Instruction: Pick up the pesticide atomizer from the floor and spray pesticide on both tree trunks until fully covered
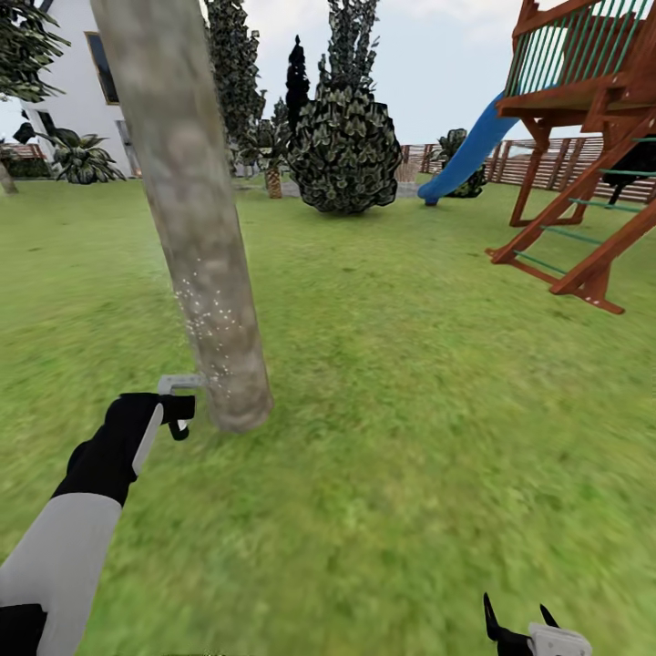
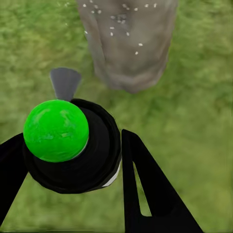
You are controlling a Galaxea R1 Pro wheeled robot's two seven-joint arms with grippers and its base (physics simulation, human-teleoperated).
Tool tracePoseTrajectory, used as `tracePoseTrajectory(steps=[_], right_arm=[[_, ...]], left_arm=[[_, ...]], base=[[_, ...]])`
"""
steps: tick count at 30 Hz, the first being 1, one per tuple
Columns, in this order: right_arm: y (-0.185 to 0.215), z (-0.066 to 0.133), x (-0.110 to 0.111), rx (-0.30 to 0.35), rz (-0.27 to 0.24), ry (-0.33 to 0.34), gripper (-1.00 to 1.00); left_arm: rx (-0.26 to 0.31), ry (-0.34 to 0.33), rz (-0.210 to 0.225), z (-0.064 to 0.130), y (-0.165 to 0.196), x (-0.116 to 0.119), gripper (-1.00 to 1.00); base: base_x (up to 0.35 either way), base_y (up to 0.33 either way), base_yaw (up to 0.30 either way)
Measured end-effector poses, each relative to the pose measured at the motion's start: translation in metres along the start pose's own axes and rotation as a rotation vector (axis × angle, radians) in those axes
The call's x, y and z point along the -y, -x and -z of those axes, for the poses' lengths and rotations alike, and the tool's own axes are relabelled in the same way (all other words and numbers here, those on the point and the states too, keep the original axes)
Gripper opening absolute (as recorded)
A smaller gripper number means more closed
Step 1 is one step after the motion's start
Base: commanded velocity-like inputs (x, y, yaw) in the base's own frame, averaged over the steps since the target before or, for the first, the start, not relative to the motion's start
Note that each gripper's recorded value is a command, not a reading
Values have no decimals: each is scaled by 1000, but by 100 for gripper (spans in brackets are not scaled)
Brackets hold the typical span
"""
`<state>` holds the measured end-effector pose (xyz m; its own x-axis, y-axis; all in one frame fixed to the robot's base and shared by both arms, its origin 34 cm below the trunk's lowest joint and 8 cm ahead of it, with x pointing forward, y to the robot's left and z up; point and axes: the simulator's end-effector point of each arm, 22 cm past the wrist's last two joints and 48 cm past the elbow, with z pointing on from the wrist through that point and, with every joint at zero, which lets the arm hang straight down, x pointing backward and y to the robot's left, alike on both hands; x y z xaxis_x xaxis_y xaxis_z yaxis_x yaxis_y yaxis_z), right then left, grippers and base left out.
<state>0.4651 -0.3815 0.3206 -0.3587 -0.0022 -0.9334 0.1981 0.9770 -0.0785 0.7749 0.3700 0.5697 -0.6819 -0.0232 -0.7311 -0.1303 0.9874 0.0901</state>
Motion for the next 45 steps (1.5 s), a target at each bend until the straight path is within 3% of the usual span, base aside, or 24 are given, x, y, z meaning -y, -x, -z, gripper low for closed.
tracePoseTrajectory(steps=[4, 8, 19, 24, 45], right_arm=[[0, 0, 0, 0, 0, -1, 100], [0, 0, 0, 0, 0, -1, 100], [0, 0, 0, -1, 0, -1, 100], [0, 0, 0, -1, 0, 0, 100], [0, 0, 0, -1, 0, 0, 100]], left_arm=[[-9, 2, 1, -2, -4, 0, -100], [-84, 2, 1, -15, -35, 0, -100], [-113, 4, 0, -19, -48, 0, -100], [-57, 48, 0, -25, -42, -9, -100], [-52, 46, 13, -26, -41, -9, -100]], base=[[4, -271, 36], [0, -271, 2], [1, -271, 51], [72, -271, 275], [105, -271, 83]])
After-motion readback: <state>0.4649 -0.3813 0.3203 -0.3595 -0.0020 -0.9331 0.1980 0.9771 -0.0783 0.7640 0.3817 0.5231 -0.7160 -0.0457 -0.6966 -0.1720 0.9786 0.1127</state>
